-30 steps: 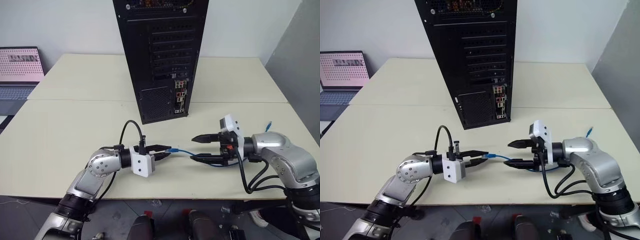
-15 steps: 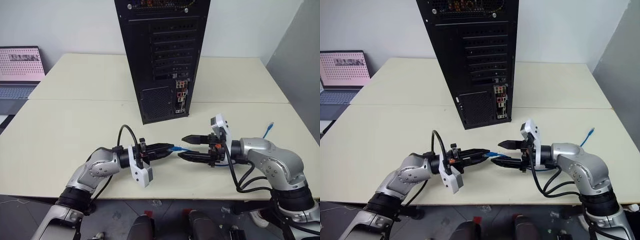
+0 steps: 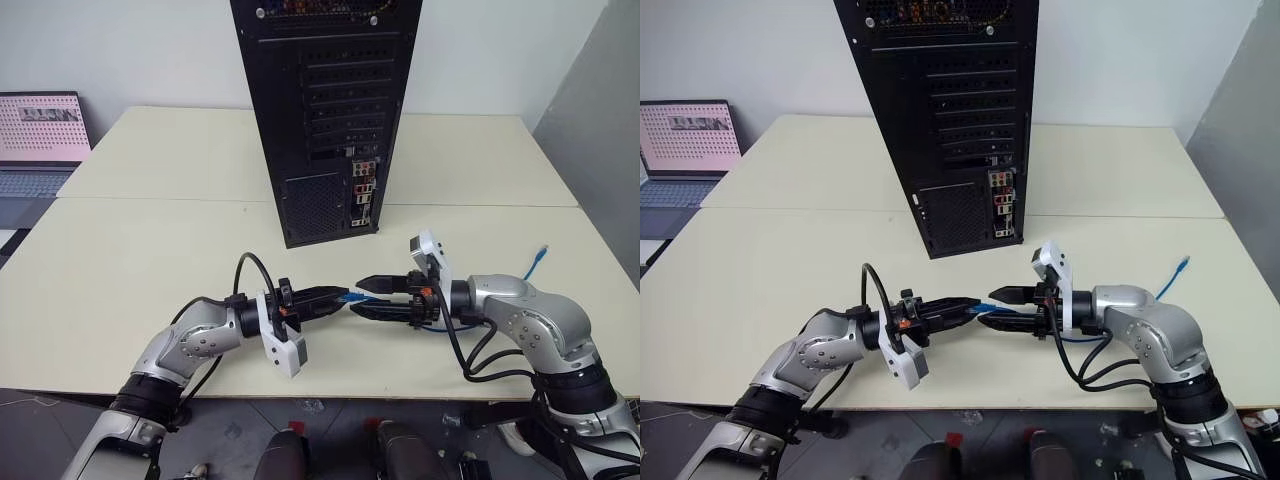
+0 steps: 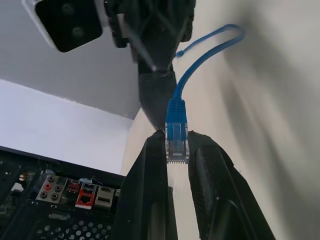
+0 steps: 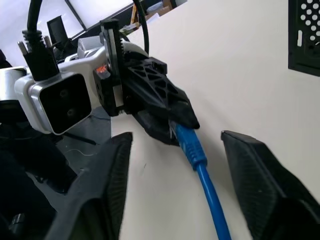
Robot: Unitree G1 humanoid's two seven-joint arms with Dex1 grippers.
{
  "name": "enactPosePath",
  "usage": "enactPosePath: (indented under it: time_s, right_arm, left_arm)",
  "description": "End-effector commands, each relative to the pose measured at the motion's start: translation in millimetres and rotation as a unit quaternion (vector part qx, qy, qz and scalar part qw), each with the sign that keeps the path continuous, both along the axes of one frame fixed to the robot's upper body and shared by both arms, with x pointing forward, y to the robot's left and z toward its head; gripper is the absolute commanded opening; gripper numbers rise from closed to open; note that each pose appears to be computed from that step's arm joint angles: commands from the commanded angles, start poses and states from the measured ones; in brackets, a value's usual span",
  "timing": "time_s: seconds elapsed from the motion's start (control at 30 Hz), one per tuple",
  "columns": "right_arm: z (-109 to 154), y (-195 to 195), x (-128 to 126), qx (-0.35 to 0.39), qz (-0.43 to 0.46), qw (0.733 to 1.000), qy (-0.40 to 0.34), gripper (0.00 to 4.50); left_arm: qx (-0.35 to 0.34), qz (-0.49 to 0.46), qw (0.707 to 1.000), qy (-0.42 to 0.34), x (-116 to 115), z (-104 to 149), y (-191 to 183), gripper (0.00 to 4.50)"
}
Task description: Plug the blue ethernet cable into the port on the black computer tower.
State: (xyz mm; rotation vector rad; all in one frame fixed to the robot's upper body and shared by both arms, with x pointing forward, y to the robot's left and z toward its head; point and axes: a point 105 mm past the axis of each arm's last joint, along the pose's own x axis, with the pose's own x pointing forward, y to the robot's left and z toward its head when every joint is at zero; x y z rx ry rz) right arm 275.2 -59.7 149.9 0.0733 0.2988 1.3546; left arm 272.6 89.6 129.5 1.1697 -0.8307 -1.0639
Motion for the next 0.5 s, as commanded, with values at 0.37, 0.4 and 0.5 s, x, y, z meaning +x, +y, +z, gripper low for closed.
enactPosePath:
  time_s: [0.37,0.4,0.5]
  right_arm:
    - [7.1,1.5,1.0,0.0,0.011,1.0,-0.019,0.0]
    - [7.7,1.4,1.0,0.002,0.011,1.0,-0.018,0.0]
    - [12.4,0.4,0.8,0.019,0.015,1.0,-0.007,0.18]
  left_arm:
    - [-0.013,-0.013,0.999,-0.028,-6.6,7.5,-5.6,0.28]
    - [-0.013,-0.013,0.999,-0.028,-6.9,7.2,-5.7,0.28]
    - [-0.011,-0.016,0.999,-0.028,-7.9,6.0,-6.4,0.28]
